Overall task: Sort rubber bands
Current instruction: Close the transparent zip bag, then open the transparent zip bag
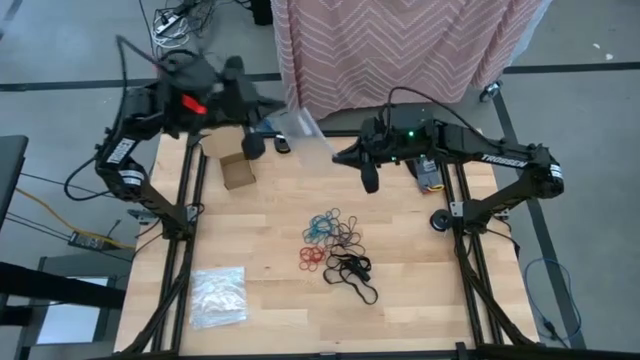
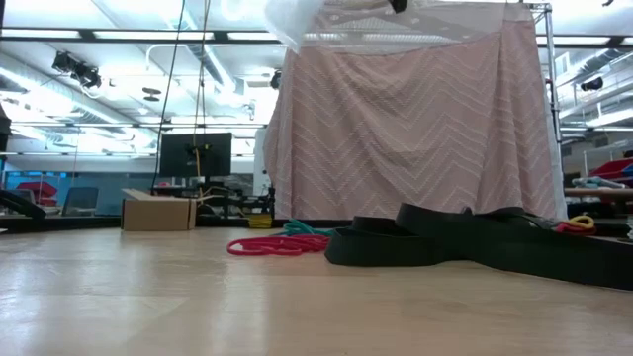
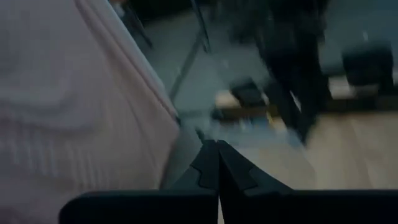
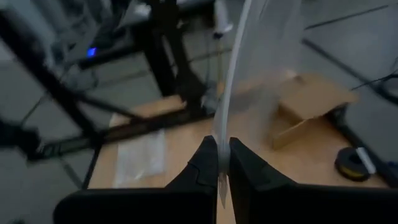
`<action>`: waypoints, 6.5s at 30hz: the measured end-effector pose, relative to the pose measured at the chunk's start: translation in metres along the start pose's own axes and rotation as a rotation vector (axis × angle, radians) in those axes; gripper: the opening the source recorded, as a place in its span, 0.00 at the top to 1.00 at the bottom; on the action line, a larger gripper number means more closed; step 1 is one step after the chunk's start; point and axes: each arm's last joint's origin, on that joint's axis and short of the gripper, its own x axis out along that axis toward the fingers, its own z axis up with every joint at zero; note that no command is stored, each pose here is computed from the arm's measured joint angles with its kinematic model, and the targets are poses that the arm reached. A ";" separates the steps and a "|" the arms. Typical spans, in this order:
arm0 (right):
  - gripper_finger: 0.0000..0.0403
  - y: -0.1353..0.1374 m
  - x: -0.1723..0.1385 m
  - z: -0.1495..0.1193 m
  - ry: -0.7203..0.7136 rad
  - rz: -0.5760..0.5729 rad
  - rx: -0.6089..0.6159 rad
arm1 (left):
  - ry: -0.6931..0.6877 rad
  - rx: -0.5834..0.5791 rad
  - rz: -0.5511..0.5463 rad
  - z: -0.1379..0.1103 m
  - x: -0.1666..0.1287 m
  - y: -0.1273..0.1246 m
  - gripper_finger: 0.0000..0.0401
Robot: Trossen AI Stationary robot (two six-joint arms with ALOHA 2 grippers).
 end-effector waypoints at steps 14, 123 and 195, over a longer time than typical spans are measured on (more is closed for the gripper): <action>0.98 -0.035 -0.014 0.042 -0.424 -0.087 0.371 | 0.102 0.355 0.233 0.012 0.048 -0.041 1.00; 0.65 0.007 -0.076 0.051 0.154 0.239 -0.318 | 0.060 -0.244 -0.328 0.005 0.097 -0.054 1.00; 0.81 0.027 -0.065 0.038 0.216 0.069 -0.457 | 0.037 -0.477 -0.542 0.005 0.117 -0.039 1.00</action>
